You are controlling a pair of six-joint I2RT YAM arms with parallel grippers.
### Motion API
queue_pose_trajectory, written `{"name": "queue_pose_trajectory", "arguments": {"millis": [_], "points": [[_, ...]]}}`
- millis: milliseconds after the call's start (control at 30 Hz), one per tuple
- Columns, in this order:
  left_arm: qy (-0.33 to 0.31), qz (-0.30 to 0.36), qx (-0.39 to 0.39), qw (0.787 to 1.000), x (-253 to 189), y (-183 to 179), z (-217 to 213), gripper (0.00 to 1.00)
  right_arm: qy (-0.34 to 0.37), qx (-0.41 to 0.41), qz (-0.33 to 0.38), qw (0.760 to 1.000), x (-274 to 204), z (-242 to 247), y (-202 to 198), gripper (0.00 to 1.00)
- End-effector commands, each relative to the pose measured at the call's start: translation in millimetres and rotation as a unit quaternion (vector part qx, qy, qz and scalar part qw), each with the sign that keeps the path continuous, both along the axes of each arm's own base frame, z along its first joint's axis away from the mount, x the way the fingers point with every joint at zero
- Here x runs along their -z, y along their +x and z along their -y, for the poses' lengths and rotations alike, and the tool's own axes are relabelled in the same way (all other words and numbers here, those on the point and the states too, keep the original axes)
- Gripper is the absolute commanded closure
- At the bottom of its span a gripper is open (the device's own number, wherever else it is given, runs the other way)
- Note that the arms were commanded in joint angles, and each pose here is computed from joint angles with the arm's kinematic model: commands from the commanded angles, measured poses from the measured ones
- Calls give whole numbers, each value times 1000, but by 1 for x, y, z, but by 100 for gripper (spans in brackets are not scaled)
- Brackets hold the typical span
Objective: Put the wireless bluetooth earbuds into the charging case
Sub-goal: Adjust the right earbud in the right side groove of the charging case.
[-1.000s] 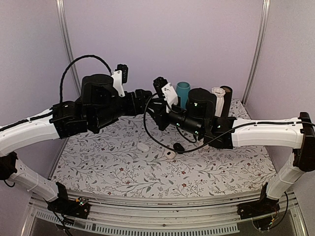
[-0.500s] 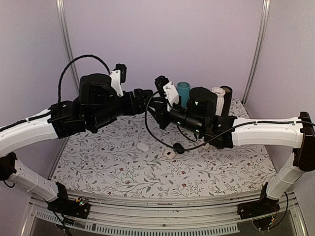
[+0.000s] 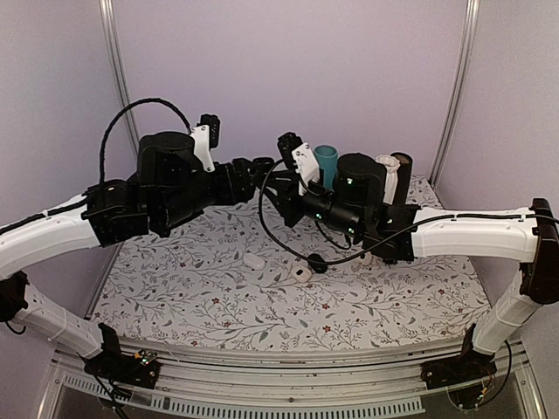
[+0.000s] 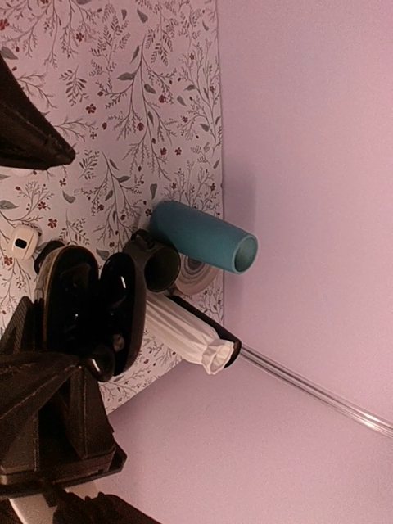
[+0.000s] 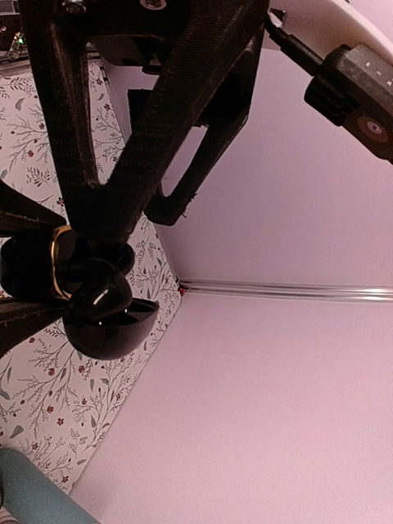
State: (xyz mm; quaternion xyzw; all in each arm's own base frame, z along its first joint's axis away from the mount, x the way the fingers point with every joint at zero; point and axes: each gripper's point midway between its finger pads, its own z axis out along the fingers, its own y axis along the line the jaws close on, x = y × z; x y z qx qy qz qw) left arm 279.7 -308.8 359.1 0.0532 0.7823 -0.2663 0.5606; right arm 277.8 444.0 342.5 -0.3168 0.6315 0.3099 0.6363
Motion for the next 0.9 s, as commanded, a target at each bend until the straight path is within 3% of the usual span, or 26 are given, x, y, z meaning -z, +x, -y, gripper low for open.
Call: {"name": "queue_pose_trajectory", "arguments": {"millis": [0,500,867], "points": [[1,8,-15,1000,-6,3,-13,24,32,4,16,999,-26,8,-2,97],[4,9,-13,1000,-17,9,0,4,-5,81,57,995,-26,7,9,97],[0,14,-17,1000,-19,14,6,4,-12,93,66,993,-24,4,11,97]]}}
